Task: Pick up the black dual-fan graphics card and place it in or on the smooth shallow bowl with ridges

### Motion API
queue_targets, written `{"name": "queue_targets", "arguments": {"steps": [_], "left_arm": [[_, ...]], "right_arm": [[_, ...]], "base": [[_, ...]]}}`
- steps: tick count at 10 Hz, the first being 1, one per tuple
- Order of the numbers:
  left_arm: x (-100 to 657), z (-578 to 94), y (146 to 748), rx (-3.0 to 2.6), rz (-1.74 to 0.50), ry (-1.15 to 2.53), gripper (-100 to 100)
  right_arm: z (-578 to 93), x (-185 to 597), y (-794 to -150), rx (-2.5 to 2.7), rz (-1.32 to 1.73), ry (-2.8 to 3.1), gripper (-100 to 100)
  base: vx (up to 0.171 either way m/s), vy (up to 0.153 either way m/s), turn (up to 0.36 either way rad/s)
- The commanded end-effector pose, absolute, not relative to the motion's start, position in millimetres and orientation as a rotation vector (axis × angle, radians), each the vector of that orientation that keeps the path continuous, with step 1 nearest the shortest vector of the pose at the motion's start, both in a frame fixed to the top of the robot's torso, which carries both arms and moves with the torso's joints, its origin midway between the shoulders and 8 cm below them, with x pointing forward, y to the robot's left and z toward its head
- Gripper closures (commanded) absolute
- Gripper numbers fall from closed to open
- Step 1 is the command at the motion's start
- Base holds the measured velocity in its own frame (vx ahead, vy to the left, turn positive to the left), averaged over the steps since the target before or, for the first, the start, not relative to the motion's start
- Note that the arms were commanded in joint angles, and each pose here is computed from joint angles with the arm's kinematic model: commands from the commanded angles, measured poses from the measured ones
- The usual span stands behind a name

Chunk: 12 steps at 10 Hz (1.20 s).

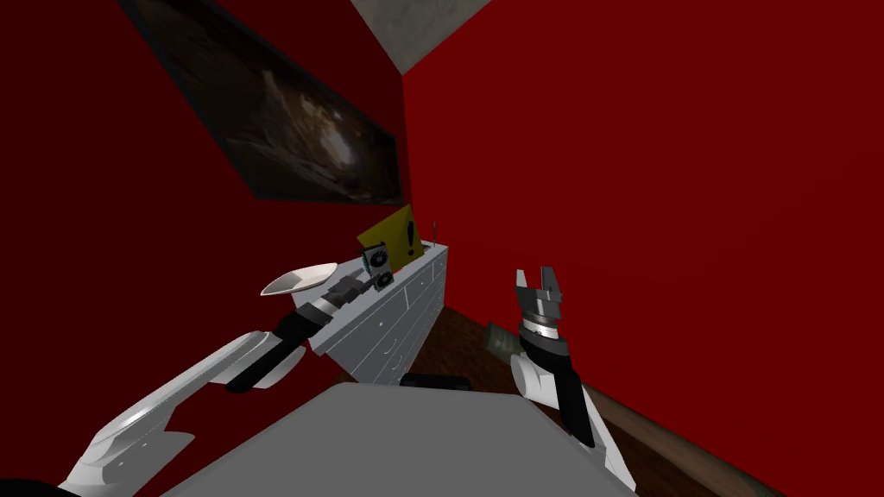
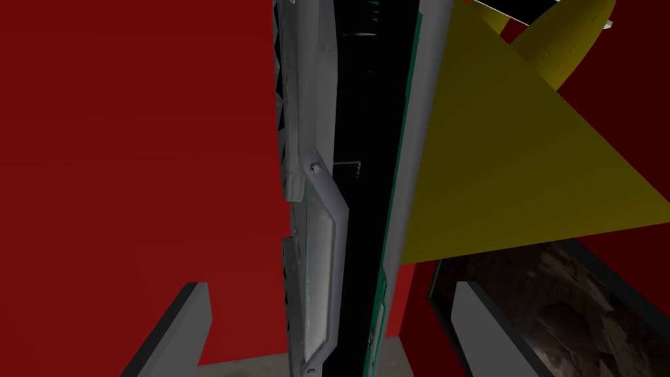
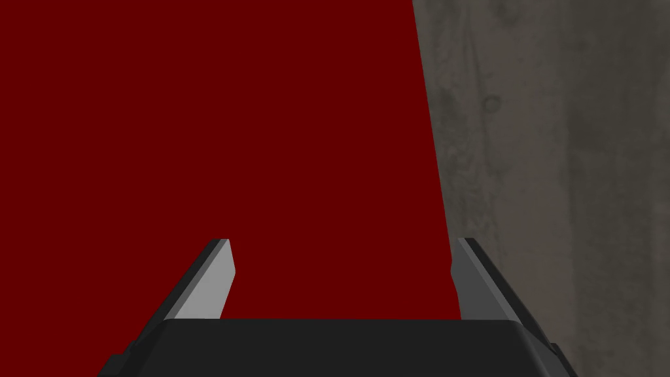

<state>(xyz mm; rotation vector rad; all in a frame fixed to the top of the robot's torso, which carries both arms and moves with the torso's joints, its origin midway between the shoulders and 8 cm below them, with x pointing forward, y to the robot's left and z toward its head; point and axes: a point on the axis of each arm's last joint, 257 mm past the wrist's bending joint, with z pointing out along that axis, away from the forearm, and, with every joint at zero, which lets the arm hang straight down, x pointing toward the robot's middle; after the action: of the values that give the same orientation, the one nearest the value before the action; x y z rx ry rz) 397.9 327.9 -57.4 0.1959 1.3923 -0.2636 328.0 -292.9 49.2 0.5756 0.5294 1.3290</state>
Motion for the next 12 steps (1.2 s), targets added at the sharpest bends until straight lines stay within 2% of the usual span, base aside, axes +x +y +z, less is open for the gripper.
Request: {"name": "queue_targets", "arguments": {"steps": [1,2,6,7,8,9,10,12], "left_arm": [[398,-57,328,0.196,-0.264,1.392,-100],[398,-57,328,0.194,-0.264,1.393,100],[398,-56,328,0.195,-0.264,1.391,100],[398,-56,328,0.195,-0.264,1.391,0],[398,-56,328,0.195,-0.264,1.391,100],[398,-56,328,0.195,-0.264,1.391,0],[402,-47,337,0.231,-0.227,1.386,100],[405,-42,345,0.259,-0.198,1.388,100]], "right_arm": [[49,328,-293,0.576,1.329,0.529,0],[49,328,-293,0.575,1.329,0.529,0],[49,328,-293,0.575,1.329,0.529,0],[49,328,-293,0.575,1.329,0.529,0],[49,328,-293,0.575,1.329,0.529,0],[49,328,-293,0.575,1.329,0.529,0],[49,328,-293,0.575,1.329,0.529,0],[49,328,-293,0.575,1.329,0.529,0]], "base": [[0.072,-0.027,0.006],[0.009,-0.004,0.001],[0.001,0.000,0.000],[0.000,0.000,0.000],[0.000,0.000,0.000],[0.000,0.000,0.000],[-0.129,0.009,0.106],[-0.203,0.058,0.066]]}}
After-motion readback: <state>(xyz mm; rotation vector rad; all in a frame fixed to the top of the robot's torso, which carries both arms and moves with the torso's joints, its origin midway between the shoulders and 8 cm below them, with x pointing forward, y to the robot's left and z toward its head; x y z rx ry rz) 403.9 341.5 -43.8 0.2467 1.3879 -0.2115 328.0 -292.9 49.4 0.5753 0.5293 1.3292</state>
